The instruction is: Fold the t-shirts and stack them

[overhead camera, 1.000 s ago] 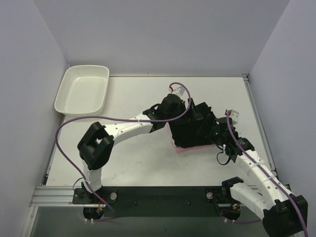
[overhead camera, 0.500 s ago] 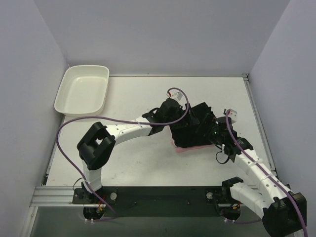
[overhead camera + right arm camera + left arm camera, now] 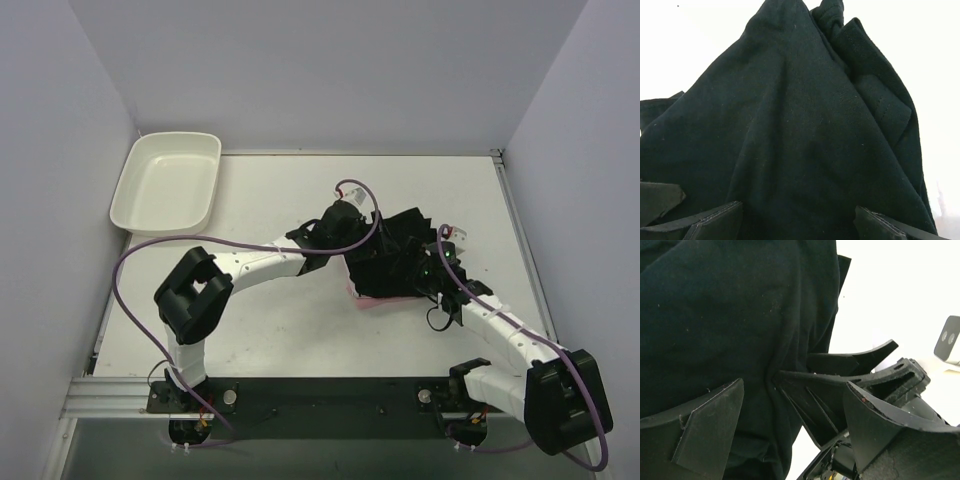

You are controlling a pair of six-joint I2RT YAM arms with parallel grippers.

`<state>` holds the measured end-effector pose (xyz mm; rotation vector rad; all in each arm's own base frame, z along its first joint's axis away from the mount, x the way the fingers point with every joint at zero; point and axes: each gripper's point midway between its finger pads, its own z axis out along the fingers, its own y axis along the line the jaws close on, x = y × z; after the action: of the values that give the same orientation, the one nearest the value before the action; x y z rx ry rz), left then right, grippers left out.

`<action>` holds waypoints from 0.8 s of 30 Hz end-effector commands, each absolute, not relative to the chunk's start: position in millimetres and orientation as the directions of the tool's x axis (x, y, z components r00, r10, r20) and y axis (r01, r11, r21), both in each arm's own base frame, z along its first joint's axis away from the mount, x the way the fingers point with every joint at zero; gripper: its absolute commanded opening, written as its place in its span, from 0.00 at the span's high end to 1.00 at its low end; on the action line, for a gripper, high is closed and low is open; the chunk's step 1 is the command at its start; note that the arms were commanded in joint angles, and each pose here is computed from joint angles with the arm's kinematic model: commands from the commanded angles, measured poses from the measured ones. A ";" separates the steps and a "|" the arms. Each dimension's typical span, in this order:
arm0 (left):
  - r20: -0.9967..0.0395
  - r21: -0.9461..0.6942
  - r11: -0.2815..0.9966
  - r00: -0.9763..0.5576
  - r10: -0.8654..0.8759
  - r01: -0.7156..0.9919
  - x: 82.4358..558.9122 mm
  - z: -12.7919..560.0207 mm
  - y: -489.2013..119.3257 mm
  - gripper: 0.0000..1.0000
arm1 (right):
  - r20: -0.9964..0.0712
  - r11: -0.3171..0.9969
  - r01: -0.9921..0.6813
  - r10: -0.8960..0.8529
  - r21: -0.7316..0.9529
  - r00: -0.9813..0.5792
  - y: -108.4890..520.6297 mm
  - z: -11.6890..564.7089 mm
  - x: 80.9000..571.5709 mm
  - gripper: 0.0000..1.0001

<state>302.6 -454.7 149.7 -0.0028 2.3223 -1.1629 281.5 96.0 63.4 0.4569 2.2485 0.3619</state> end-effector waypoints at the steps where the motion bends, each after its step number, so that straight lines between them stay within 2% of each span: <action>1: -0.502 -0.770 0.568 -0.826 -0.258 0.290 308.7 185.0 -454.9 0.11 | -0.683 0.897 0.180 0.426 0.403 -0.593 100.2 67.7 292.7 0.03; 14: -0.516 -0.710 0.655 -0.824 -0.234 0.258 352.5 145.9 -456.0 0.11 | -0.682 0.896 0.167 0.424 0.411 -0.596 102.3 70.5 291.5 0.03; 24: -0.491 -0.644 0.749 -0.834 -0.251 0.153 392.1 98.3 -420.6 0.12 | -0.680 0.894 0.162 0.425 0.417 -0.597 102.6 71.6 288.1 0.03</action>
<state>363.9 -439.4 101.5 -0.0489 2.3935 -1.0314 287.0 99.6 65.5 0.4395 2.2307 0.3757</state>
